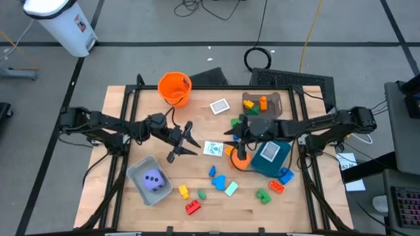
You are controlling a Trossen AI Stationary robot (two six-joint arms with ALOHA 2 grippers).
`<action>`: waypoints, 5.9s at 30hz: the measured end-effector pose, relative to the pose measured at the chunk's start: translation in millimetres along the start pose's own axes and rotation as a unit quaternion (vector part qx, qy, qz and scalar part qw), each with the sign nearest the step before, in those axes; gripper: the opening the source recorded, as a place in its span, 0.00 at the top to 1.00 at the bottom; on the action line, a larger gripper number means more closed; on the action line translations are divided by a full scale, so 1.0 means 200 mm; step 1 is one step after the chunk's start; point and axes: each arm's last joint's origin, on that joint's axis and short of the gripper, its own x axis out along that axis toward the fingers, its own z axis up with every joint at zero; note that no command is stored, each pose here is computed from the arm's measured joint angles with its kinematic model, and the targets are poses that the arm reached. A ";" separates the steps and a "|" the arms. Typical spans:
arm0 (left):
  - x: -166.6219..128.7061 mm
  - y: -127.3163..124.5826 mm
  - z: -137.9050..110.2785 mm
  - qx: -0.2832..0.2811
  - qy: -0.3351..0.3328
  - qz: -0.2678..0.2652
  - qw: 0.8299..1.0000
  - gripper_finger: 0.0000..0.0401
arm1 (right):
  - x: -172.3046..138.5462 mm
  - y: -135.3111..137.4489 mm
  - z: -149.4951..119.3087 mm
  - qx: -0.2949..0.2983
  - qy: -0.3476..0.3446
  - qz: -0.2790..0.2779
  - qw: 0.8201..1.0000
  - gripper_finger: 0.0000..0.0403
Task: Pick & Place Toys
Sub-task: Put the green game piece into the black bin
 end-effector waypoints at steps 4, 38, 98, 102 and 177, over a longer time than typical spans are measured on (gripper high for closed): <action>0.01 -0.02 -0.01 -0.008 0.007 -0.006 1.000 0.62 | 0.00 0.01 0.00 -0.036 -0.003 0.000 0.999 0.58; 0.02 0.00 0.01 0.051 -0.003 0.105 0.993 0.62 | 0.25 -0.64 0.15 -0.068 0.174 -0.112 0.976 0.61; 0.03 -0.03 -0.03 0.002 0.038 0.087 0.995 0.62 | 0.52 -0.69 -0.32 -0.079 0.433 -0.018 0.898 0.40; 0.03 -0.03 -0.03 0.001 0.040 0.087 0.995 0.62 | 0.55 -0.70 -0.34 -0.080 0.435 -0.015 0.897 0.41; 0.03 -0.03 -0.04 -0.003 0.044 0.086 0.995 0.62 | 0.46 -0.66 -0.28 -0.135 0.460 -0.022 0.877 0.83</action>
